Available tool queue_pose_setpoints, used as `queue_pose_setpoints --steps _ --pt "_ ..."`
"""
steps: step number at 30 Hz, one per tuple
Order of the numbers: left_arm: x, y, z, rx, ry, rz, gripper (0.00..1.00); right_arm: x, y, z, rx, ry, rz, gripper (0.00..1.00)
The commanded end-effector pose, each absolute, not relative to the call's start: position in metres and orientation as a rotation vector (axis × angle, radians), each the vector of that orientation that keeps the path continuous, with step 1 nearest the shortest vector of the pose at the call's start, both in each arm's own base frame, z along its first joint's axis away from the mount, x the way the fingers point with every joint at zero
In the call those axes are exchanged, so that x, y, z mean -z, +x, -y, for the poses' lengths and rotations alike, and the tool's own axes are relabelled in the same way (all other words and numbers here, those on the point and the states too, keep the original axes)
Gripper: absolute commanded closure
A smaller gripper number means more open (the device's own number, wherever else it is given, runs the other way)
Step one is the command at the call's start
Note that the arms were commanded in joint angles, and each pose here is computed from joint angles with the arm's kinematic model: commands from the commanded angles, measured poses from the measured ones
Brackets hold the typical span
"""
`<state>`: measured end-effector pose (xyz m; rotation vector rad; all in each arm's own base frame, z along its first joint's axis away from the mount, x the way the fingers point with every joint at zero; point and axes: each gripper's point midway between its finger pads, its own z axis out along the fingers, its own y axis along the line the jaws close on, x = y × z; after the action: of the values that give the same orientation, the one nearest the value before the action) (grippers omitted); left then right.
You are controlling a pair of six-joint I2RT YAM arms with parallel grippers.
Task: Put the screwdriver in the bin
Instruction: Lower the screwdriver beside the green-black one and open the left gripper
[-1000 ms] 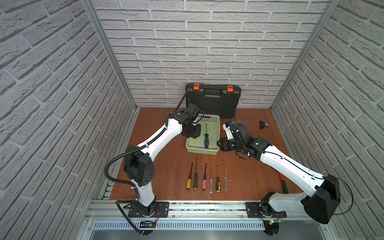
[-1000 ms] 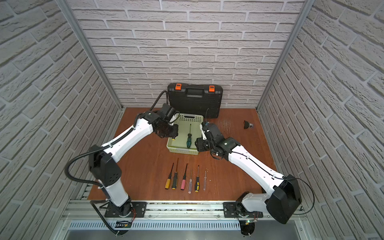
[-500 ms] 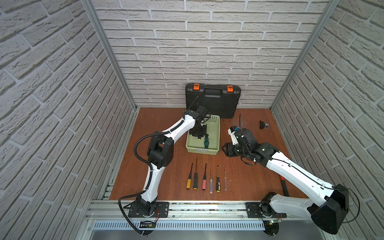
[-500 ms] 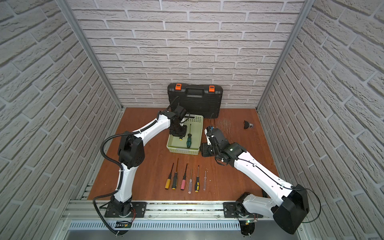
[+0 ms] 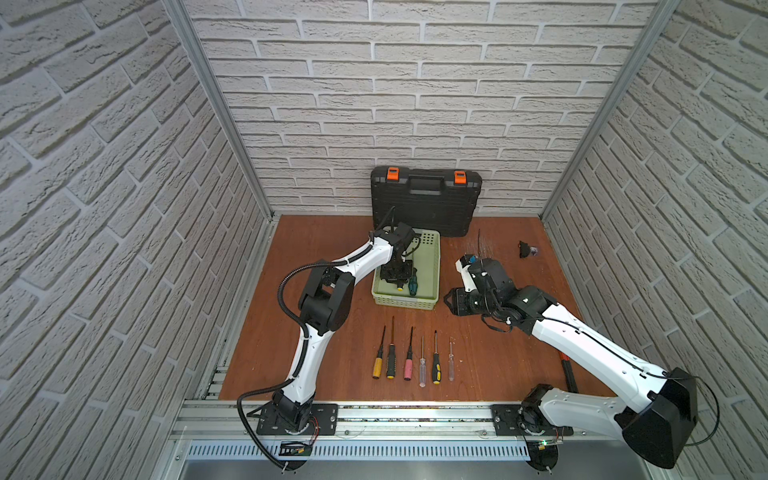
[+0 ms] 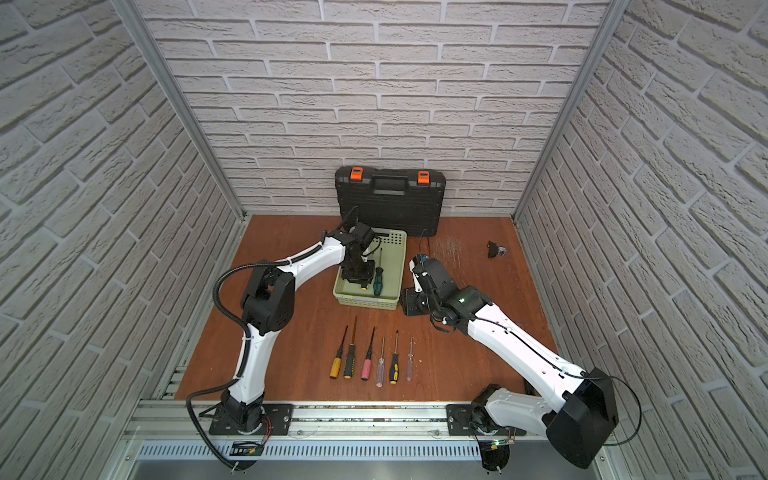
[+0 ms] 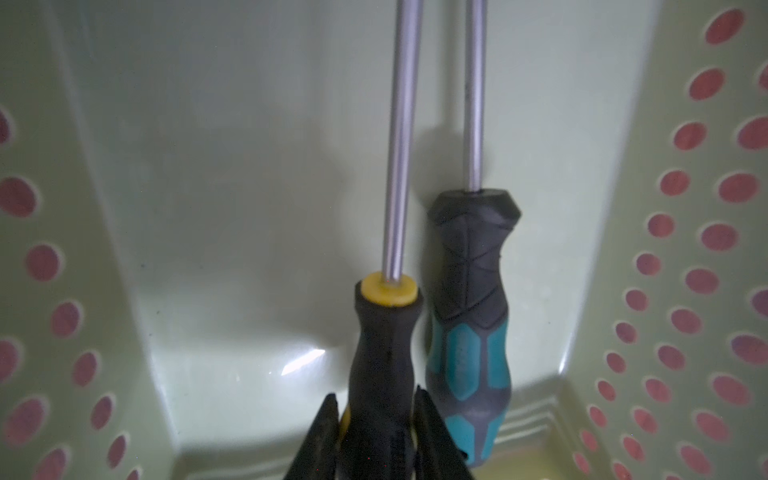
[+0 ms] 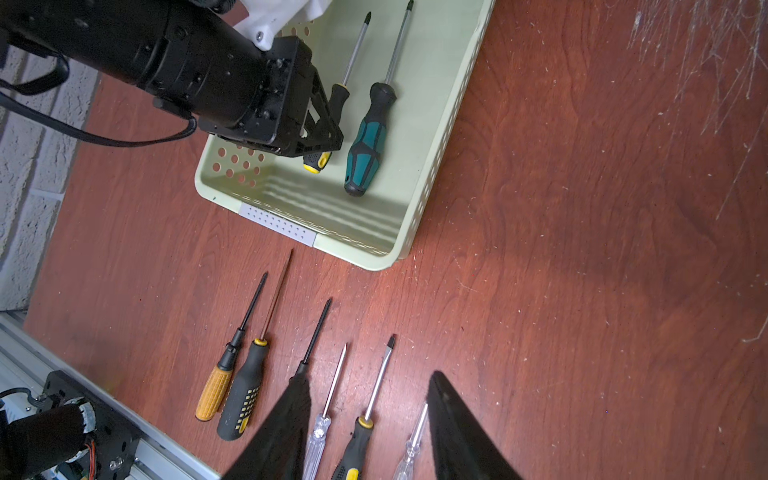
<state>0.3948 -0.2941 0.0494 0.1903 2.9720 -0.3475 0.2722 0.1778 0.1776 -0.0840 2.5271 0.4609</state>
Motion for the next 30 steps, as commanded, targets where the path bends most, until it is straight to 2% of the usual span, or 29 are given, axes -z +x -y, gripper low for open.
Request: queue_pose_setpoints --steps 1,6,10,13,22,30 --pt "-0.038 0.396 0.294 0.347 0.166 -2.981 1.00 -0.178 0.274 -0.181 -0.493 -0.075 -2.513 0.52" --pt "-0.032 0.396 0.292 0.311 0.161 -2.984 0.99 -0.175 0.274 -0.182 -0.490 -0.089 -2.525 0.52" --pt "-0.032 0.395 0.290 0.272 0.176 -2.976 0.78 -0.175 0.273 -0.182 -0.487 -0.093 -2.527 0.52" --pt "-0.036 0.395 0.290 0.255 0.187 -2.960 0.69 -0.175 0.273 -0.182 -0.488 -0.096 -2.526 0.52" --pt "-0.056 0.397 0.288 0.238 0.213 -2.926 0.56 -0.174 0.278 -0.186 -0.488 -0.105 -2.527 0.52" --pt "-0.121 0.402 0.282 0.356 0.192 -2.785 0.55 -0.172 0.277 -0.188 -0.476 -0.104 -2.583 0.52"
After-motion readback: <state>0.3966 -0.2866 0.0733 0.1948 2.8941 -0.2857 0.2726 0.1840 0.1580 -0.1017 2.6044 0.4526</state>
